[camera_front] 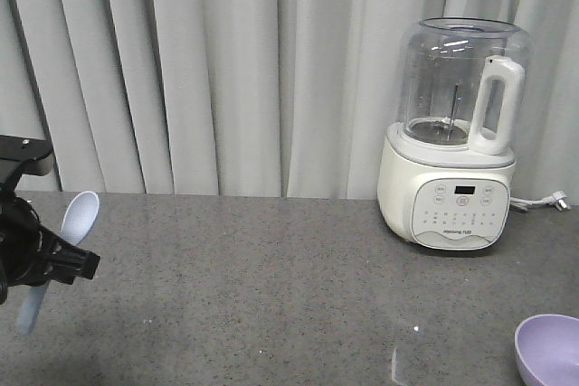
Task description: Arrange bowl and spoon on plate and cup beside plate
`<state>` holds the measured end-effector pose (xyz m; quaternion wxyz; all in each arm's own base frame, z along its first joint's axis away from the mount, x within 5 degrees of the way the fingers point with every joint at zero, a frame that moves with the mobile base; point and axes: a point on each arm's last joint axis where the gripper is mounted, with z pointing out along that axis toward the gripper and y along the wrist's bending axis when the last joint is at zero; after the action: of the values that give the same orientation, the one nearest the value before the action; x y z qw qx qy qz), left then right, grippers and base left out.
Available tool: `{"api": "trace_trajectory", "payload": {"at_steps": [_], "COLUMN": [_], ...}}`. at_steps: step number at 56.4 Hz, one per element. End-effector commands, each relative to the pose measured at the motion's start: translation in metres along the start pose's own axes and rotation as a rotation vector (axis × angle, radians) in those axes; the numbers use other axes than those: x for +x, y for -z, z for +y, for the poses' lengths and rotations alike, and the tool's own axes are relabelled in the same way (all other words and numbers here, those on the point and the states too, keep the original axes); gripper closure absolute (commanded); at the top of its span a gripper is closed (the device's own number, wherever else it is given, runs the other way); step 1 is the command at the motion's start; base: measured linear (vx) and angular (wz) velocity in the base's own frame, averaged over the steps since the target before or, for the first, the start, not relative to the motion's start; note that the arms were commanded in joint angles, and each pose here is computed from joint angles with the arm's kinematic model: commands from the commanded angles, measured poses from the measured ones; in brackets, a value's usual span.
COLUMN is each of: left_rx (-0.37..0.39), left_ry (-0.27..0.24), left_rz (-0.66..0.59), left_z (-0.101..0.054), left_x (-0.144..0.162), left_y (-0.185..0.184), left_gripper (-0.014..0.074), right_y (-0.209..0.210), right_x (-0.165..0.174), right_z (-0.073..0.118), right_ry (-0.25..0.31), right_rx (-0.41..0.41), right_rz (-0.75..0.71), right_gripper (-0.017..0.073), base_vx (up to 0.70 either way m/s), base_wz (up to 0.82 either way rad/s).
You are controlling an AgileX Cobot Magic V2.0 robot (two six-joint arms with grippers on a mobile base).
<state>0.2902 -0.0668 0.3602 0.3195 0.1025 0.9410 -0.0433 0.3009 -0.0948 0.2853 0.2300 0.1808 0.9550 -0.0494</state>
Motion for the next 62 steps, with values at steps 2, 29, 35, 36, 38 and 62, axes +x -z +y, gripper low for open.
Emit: {"api": "trace_trajectory", "payload": {"at_steps": [2,29,35,36,38,62], "left_rx": [0.005,0.005,0.005,0.005,0.005,0.009], "left_ry": [-0.005,-0.005,-0.005,-0.005,-0.005,-0.001], "left_rz": [-0.115,-0.115,-0.116,-0.116,-0.117,-0.225], "left_z": [-0.002,-0.002,-0.002,-0.002,-0.002,-0.002], "left_x": [-0.01,-0.01,-0.01,-0.01,-0.01,-0.008], "left_y": [0.021,0.021,0.021,0.021,0.021,0.031], "left_gripper": [0.06,0.06,0.06,0.06,0.06,0.06], "right_y": [0.001,-0.052,-0.044,-0.042,-0.037,0.116], "right_x": [-0.013,-0.011,-0.012,-0.011,-0.012,0.0], "right_z": [-0.002,0.001,0.0,0.0,0.0,0.017], "right_ry": [0.015,0.058,0.076,0.083,0.095,0.227], "right_rx": [0.007,0.01,0.01,0.01,0.009,-0.237], "right_rz": [-0.073,0.049,0.036,0.034,0.026,-0.462], "right_gripper": [0.0062,0.0466,0.0574,0.0574,0.0573,0.0571], "base_vx": [0.0,0.0,0.0,0.0,0.0,0.0], "base_wz": [0.0,0.0,0.0,0.0,0.0,0.0]}}
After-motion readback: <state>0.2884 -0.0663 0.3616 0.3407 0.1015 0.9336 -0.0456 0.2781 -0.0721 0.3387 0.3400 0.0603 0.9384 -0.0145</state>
